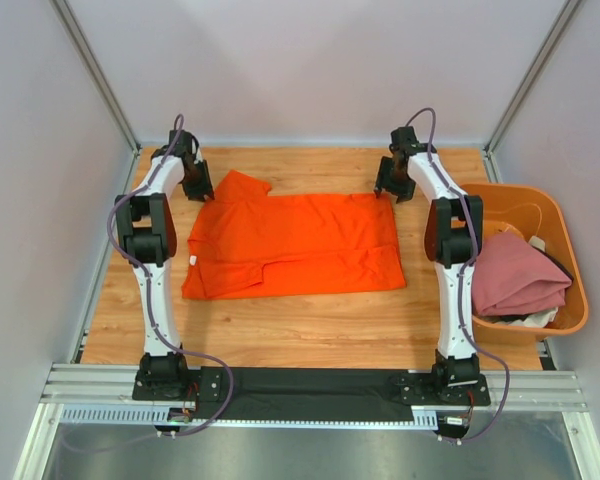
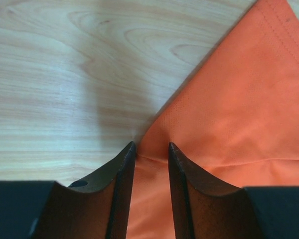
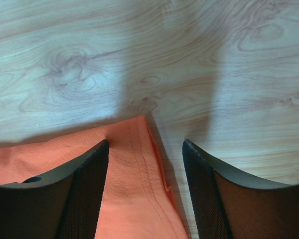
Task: Fold and stack the t-shirts
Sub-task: Fold the tshirt
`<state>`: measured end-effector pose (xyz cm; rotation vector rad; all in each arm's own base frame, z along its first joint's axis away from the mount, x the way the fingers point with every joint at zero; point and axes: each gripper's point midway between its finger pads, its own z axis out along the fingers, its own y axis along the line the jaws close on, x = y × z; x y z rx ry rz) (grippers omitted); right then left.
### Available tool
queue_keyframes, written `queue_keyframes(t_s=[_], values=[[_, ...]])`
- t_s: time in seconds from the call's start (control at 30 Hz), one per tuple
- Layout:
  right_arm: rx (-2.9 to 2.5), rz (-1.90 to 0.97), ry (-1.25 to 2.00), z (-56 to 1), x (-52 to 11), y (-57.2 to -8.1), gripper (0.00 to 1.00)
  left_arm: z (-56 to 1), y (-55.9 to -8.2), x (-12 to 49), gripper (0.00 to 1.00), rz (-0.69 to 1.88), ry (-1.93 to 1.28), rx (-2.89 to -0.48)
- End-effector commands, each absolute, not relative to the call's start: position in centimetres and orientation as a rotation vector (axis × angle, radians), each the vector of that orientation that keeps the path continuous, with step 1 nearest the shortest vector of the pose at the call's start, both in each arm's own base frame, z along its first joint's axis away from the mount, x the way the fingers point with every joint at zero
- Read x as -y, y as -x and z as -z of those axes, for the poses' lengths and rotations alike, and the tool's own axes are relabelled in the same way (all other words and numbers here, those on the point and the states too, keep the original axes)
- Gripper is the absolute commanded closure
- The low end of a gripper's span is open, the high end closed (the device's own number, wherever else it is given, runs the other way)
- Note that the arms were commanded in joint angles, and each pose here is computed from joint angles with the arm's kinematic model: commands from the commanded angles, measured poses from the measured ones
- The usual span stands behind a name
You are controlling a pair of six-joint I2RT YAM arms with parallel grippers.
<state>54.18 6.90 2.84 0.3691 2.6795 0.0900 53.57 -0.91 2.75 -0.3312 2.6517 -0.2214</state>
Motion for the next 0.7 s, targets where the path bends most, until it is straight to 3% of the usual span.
queue_keyframes(t_s=[0.0,0.23,0.43,0.53,0.67], values=[[-2.667,-0.105,-0.358,-2.4,-6.2,-55.0,0.37,-1.7,-52.4,1.4,0.59,0.262,0.363,-2.719],[-2.674,-0.206,-0.34,-1.8,-7.4,-55.6,0.39,-1.1,-52.2,1.8,0.65,0.315,0.384,-2.732],[-2.7,-0.193,-0.355,-0.6,-7.2,-55.3,0.47,-1.1,-52.2,2.2,0.74,0.346,0.401,-2.735],[-2.69,-0.201,-0.348,-0.8,-7.4,-55.6,0.52,-1.3,-52.3,2.3,0.78,0.357,0.4,-2.73],[-2.679,-0.246,-0.336,-0.8,-8.0,-56.2,0.66,-1.4,-52.5,2.3,0.8,0.364,0.403,-2.724]])
